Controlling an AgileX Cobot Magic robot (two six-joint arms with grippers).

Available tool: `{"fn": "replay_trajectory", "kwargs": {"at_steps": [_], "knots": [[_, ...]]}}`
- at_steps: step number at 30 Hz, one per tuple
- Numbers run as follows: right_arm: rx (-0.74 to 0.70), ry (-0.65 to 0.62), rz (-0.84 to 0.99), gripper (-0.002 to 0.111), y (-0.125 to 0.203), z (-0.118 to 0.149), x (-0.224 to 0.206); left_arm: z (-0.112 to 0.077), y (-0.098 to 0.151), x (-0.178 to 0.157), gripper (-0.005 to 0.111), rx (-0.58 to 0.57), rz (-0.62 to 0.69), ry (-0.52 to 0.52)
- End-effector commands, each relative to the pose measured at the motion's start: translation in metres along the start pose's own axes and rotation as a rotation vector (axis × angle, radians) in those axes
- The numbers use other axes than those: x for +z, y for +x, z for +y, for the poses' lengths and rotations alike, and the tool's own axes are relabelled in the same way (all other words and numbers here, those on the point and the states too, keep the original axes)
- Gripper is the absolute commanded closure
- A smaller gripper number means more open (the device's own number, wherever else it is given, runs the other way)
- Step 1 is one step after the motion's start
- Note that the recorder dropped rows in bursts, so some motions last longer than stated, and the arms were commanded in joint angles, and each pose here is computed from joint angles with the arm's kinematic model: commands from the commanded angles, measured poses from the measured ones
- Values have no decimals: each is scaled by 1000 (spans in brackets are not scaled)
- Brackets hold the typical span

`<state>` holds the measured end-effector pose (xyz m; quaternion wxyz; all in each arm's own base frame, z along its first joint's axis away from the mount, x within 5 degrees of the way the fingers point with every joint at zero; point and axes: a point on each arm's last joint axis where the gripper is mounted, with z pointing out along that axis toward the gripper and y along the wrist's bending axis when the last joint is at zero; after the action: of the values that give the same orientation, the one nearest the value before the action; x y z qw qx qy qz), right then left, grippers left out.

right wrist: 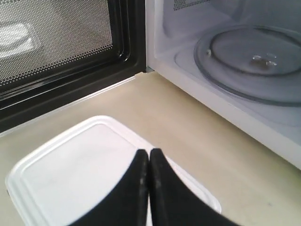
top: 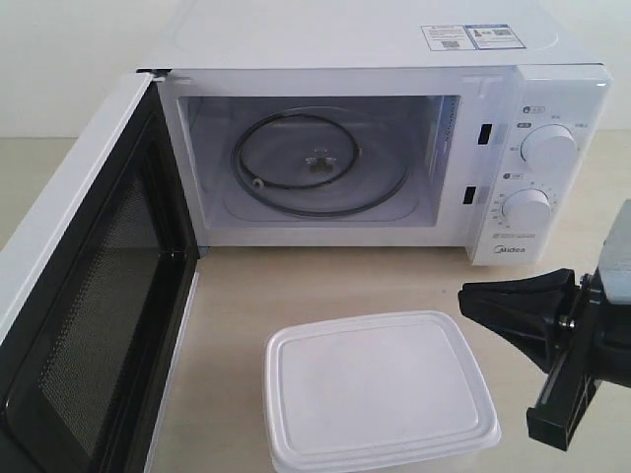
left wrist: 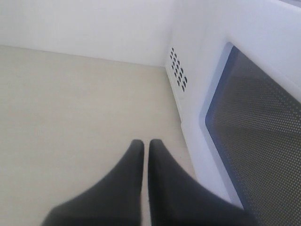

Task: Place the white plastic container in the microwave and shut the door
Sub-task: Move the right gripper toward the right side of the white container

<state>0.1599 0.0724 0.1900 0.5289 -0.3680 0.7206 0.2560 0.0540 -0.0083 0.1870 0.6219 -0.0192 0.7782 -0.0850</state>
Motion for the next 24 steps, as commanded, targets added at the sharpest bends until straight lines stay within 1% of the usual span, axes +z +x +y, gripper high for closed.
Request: {"fn": "replay_trajectory", "kwargs": {"at_steps": [1, 4, 6, 9, 18, 24], "knots": [[47, 13, 7, 109, 4, -5, 4, 0, 1, 0, 102, -13, -5, 1], [63, 41, 2, 109, 6, -9, 7, 0, 1, 0, 102, -13, -5, 1], [33, 36, 5, 109, 8, -10, 8, 0, 1, 0, 102, -13, -5, 1], [8, -10, -13, 109, 9, -8, 11, 0, 1, 0, 102, -13, -5, 1], [46, -88, -32, 109, 21, -8, 21, 0, 1, 0, 102, -13, -5, 1], [46, -200, 1, 109, 31, -1, 25, 0, 1, 0, 102, -13, -5, 1]]}}
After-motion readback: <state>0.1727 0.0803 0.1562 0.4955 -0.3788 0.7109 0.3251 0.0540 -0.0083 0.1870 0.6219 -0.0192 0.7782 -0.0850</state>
